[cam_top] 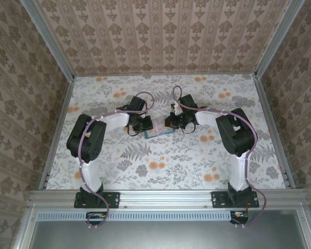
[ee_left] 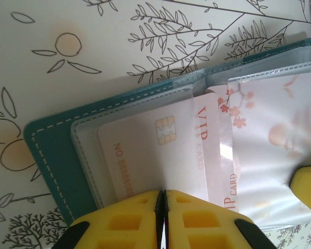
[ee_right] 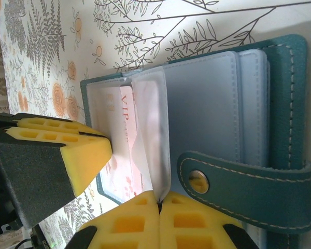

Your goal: Put the credit cards into the card holder

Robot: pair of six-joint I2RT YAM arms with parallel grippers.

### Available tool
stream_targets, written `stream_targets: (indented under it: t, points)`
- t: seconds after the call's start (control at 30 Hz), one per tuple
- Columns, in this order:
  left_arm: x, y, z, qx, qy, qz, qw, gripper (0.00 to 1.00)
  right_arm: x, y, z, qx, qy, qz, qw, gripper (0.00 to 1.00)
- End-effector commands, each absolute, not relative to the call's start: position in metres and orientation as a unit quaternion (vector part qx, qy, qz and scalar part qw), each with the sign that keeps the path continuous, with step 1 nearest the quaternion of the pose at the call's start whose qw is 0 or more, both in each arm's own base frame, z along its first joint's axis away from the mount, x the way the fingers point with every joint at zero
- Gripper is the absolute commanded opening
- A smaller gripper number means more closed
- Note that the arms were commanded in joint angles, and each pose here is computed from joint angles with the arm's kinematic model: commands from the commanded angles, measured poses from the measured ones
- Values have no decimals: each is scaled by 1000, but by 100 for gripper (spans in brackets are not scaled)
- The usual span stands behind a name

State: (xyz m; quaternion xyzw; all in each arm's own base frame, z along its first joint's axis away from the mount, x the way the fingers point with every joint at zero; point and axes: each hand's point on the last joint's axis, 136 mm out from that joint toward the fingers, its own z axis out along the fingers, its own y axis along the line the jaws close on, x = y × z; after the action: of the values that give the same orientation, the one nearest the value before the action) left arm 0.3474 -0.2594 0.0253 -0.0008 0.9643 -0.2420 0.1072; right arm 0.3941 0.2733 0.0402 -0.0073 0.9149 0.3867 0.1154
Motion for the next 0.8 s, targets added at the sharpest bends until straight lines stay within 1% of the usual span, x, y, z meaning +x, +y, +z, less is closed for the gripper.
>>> stream_targets:
  t: [0.0, 0.13, 0.4, 0.6, 0.77]
  points:
    - [314, -228, -14, -18, 984, -175, 39, 13, 392, 255, 30, 7, 929, 353, 110, 0]
    - [312, -228, -15, -16, 984, -174, 35, 13, 393, 252, 37, 2, 933, 340, 118, 0]
    - [313, -230, -16, -18, 983, -176, 37, 13, 383, 257, 50, -56, 959, 247, 130, 1]
    - [314, -231, -16, -16, 983, -177, 36, 13, 379, 257, 47, -76, 971, 189, 126, 2]
    - [315, -233, -16, -16, 983, -179, 38, 13, 376, 271, 52, -98, 971, 176, 132, 3]
